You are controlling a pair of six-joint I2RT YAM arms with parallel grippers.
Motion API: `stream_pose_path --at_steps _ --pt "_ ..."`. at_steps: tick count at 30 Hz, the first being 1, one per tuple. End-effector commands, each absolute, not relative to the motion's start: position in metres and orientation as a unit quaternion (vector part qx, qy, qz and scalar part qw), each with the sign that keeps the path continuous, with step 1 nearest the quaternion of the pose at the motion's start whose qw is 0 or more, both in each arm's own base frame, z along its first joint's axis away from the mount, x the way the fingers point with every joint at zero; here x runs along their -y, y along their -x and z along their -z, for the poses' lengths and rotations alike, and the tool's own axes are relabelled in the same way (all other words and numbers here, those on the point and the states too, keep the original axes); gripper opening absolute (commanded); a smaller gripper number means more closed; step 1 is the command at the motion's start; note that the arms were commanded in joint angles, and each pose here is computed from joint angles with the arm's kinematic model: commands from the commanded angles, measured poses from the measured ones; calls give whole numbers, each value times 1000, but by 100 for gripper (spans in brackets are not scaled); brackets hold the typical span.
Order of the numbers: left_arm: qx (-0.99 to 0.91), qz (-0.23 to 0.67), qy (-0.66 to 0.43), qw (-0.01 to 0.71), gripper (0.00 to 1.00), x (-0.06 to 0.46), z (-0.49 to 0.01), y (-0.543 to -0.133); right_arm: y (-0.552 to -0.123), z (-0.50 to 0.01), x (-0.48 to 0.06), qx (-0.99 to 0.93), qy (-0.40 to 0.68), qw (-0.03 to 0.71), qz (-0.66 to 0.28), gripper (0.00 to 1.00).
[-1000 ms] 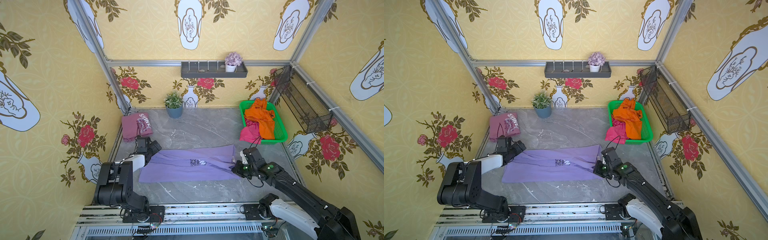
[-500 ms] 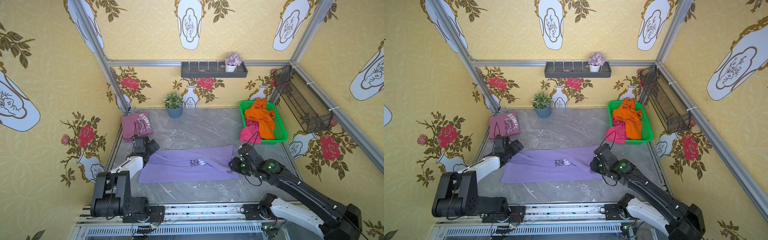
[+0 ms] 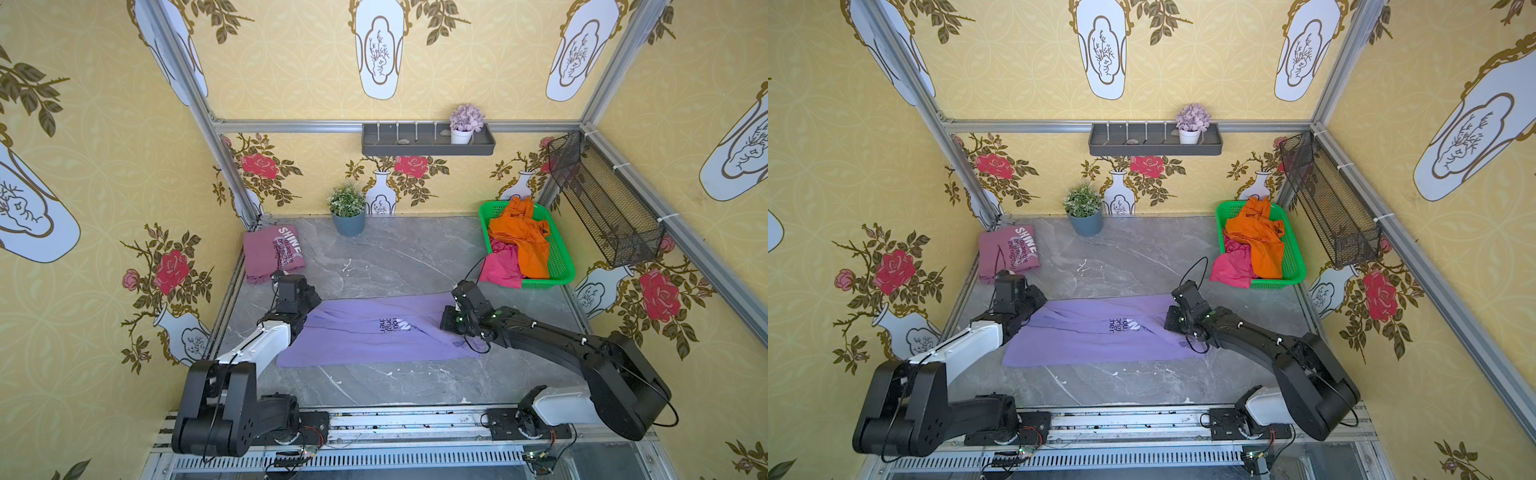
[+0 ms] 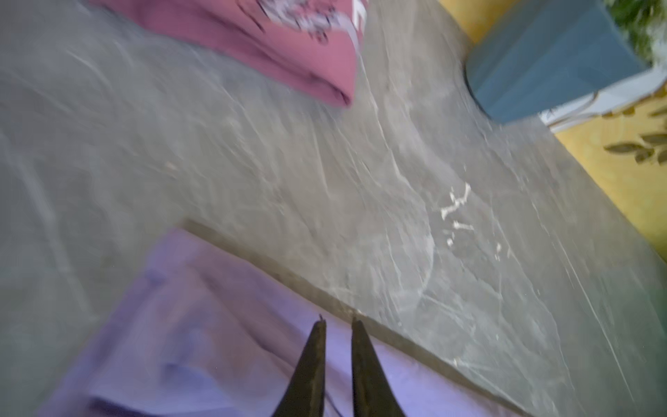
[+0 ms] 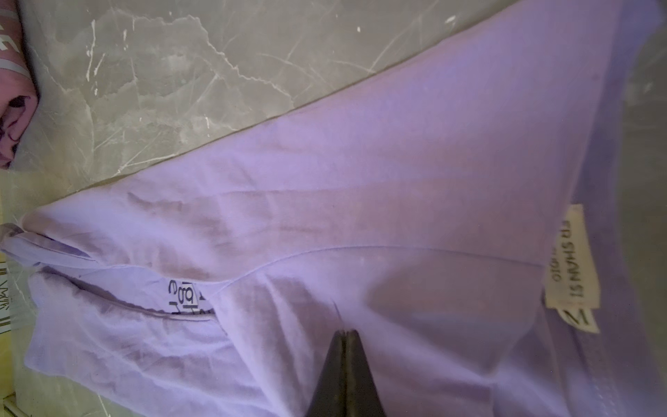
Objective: Fold and stack t-shirts
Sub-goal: Adjust the T-shirt at the center of the board.
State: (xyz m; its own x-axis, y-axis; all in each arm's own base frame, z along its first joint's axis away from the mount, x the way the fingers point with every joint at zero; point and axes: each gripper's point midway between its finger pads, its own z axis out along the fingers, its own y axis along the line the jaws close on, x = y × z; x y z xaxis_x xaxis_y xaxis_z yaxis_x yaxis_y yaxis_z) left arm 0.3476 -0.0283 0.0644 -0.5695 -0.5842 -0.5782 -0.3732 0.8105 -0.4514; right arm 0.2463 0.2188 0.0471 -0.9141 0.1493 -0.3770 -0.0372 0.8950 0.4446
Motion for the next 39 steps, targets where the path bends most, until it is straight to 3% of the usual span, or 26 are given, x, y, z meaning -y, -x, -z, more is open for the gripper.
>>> stream_pose_path --at_steps 1,5,11,14,21,23,25,26,27,28,29,31,33,34,39 --pt "-861 193 273 384 9 44 -56 -358 -255 -45 -224 -937 -31 224 -265 0" --pt "-867 172 279 376 0 39 -38 -359 -243 -23 -204 -945 -50 200 -254 0" --pt "-869 50 361 335 0 -17 -28 -338 -235 -17 -181 -952 -68 194 -227 0" --pt "-846 -7 402 350 0 -51 -41 -318 -236 -14 -168 -953 -81 191 -220 0" --pt "-842 17 401 361 0 -59 -52 -319 -256 -51 -181 -941 -66 221 -248 0" --pt "-837 64 381 387 43 -46 -69 -333 -263 -72 -186 -936 -55 238 -252 25" --pt "-837 91 356 406 74 -37 -88 -347 -265 -87 -188 -932 -54 249 -259 32" --pt "-836 107 339 418 84 -30 -100 -356 -265 -89 -188 -931 -56 249 -262 25" --pt "-833 119 327 431 87 -24 -112 -363 -262 -85 -188 -932 -59 244 -262 7" --pt "-829 135 312 444 87 -17 -124 -368 -259 -79 -186 -934 -64 237 -261 0" --pt "-823 151 297 460 80 -8 -138 -374 -254 -69 -186 -936 -66 227 -260 0" --pt "-822 161 263 478 36 10 -151 -382 -244 -49 -186 -938 -73 207 -267 0" --pt "-830 180 232 474 10 32 -149 -389 -236 -36 -190 -938 -79 185 -284 0" --pt "-837 180 222 467 2 40 -143 -392 -230 -32 -194 -937 -82 173 -293 0" --pt "-868 157 199 427 0 50 -99 -393 -197 5 -179 -950 -115 128 -259 0"
